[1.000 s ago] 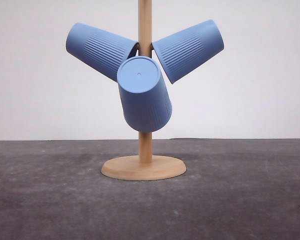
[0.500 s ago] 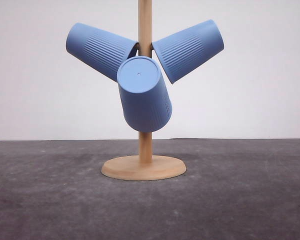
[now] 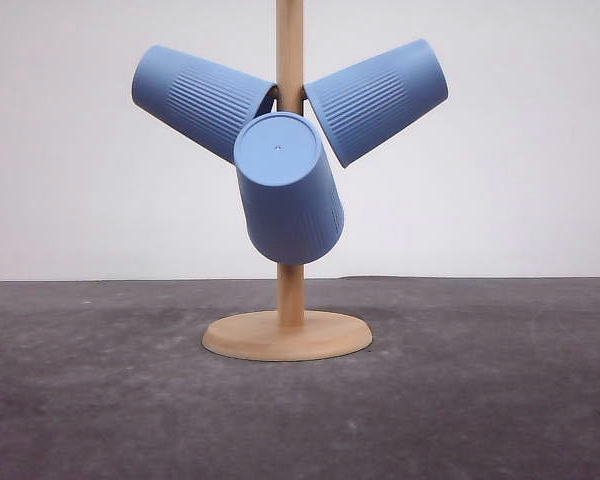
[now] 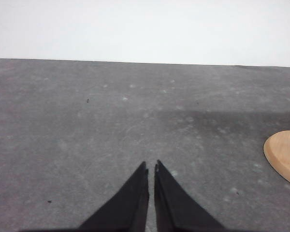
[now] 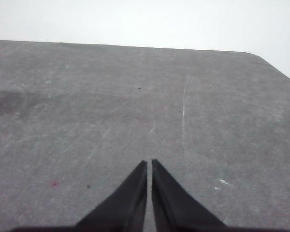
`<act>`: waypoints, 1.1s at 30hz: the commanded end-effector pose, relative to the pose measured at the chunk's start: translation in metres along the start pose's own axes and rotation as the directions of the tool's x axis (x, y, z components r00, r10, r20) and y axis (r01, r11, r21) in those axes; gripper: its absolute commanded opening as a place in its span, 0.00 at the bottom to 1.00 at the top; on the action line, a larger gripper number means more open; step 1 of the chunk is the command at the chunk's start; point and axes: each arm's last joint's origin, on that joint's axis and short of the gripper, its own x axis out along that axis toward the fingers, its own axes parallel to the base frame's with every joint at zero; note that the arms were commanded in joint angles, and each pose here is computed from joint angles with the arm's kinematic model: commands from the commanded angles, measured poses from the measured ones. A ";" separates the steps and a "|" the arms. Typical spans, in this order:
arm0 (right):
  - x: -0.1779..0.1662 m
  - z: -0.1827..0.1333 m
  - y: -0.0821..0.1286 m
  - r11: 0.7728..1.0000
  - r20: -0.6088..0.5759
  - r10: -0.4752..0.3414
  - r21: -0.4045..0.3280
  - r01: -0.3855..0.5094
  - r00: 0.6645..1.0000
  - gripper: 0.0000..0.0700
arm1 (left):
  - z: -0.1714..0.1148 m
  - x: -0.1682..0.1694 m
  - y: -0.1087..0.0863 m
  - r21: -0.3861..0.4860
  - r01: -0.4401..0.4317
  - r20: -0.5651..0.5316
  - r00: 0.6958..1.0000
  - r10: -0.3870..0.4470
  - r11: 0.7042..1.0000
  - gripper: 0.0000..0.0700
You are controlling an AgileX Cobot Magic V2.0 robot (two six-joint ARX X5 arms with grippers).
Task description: Place three cups
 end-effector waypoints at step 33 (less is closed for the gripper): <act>0.000 0.000 0.000 1.000 0.007 -0.005 0.012 0.005 1.000 0.02 | -0.004 0.001 0.000 0.014 -0.002 -0.002 1.000 0.002 1.000 0.00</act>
